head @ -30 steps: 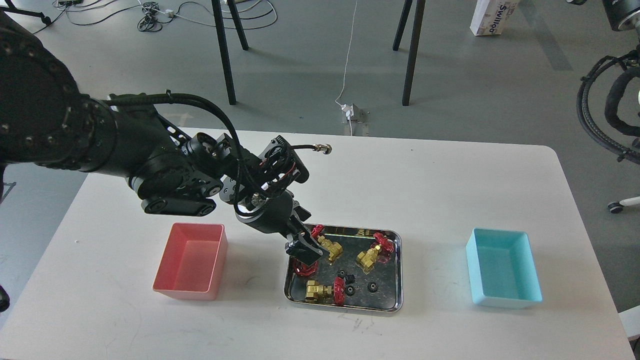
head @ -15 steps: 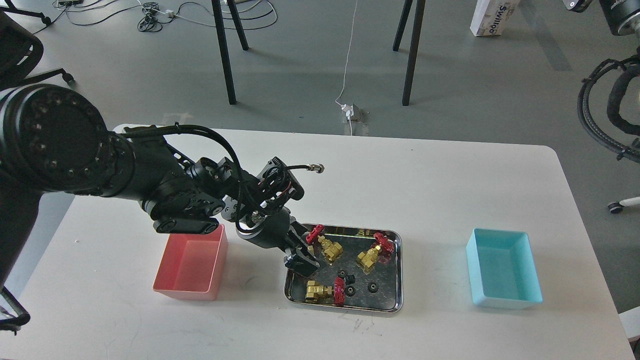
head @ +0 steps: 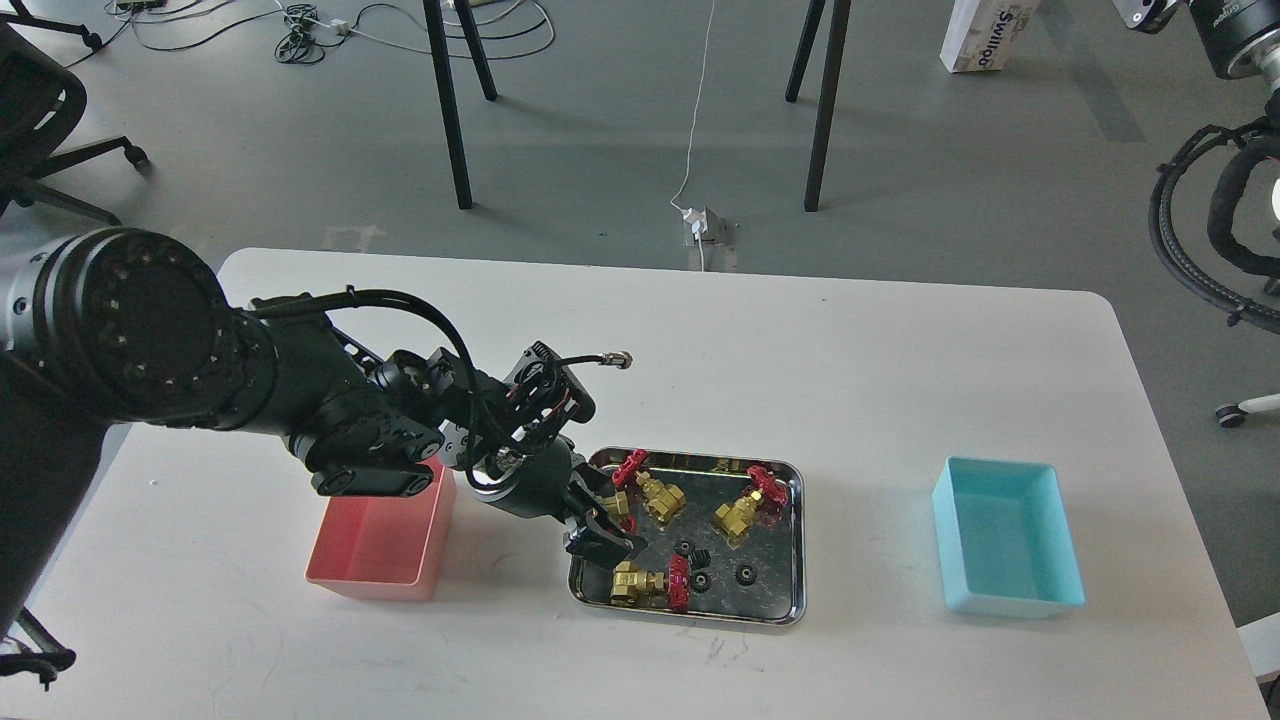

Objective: Place valve in pink box and gear in blue box
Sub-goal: 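Lower the left gripper and grasp a red-handled brass valve in the tray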

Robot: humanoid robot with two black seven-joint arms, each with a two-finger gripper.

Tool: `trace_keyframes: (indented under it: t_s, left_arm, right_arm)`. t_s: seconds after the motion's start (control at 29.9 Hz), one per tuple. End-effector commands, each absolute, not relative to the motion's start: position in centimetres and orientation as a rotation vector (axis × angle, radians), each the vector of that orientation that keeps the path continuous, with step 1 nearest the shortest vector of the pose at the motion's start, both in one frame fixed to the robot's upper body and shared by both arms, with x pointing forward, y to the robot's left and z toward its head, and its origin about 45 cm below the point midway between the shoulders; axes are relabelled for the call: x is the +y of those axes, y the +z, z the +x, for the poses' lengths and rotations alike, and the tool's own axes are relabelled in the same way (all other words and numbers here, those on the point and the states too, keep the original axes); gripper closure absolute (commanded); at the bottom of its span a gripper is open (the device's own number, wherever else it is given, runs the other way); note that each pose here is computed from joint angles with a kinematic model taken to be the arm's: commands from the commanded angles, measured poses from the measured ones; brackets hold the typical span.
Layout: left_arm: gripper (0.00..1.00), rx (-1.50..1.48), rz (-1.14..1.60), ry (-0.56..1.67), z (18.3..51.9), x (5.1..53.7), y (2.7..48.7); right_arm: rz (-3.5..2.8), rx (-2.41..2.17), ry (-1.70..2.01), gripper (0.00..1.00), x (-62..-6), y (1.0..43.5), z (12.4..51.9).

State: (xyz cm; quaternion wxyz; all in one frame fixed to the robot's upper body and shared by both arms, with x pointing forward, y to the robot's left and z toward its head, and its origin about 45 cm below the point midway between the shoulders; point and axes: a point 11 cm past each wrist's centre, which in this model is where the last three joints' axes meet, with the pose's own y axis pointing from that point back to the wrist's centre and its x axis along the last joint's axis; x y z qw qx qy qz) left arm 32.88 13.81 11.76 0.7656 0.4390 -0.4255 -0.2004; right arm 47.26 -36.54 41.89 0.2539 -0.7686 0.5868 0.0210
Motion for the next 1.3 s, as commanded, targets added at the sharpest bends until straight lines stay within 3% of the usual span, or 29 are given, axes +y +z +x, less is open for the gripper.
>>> trace_keyframes:
  t_s: [0.0,0.33,0.7,0.9,0.97,1.07,1.14,1.27]
  left_arm:
    - [0.21,-0.935,0.961,-0.459,32.7,14.3,10.8]
    - [0.44,-0.938,0.965,-0.457,32.8,14.5,10.7]
    - [0.46,-0.975,0.942,-0.435,33.1,14.2,11.0]
    - [0.55,-0.995,0.931,-0.424,33.2,14.1,11.1]
    - [0.6,-1.0,0.928,-0.422,33.2,14.1,11.1]
    - [0.81,-1.013,0.921,-0.422,33.2,14.0,11.2]
    - [0.89,-1.038,0.914,-0.437,33.2,14.0,11.2]
    - [0.94,-1.059,0.91,-0.45,33.2,14.2,11.2]
  right_arm:
    - [-2.085,1.594,0.054,0.01,-36.7,42.0,47.2]
    - [-2.087,1.591,0.056,0.01,-36.6,42.0,47.2]
    - [-2.087,1.595,0.059,0.01,-36.7,41.9,47.1]
    - [-2.087,1.601,0.064,0.01,-36.7,41.6,47.1]
    - [-2.087,1.602,0.066,0.01,-36.7,41.5,47.1]
    - [-2.088,1.609,0.074,0.01,-36.9,41.1,47.0]
    - [-2.089,1.61,0.078,0.01,-36.9,40.9,47.0]
    - [-2.086,1.613,0.075,0.01,-37.0,41.0,47.0]
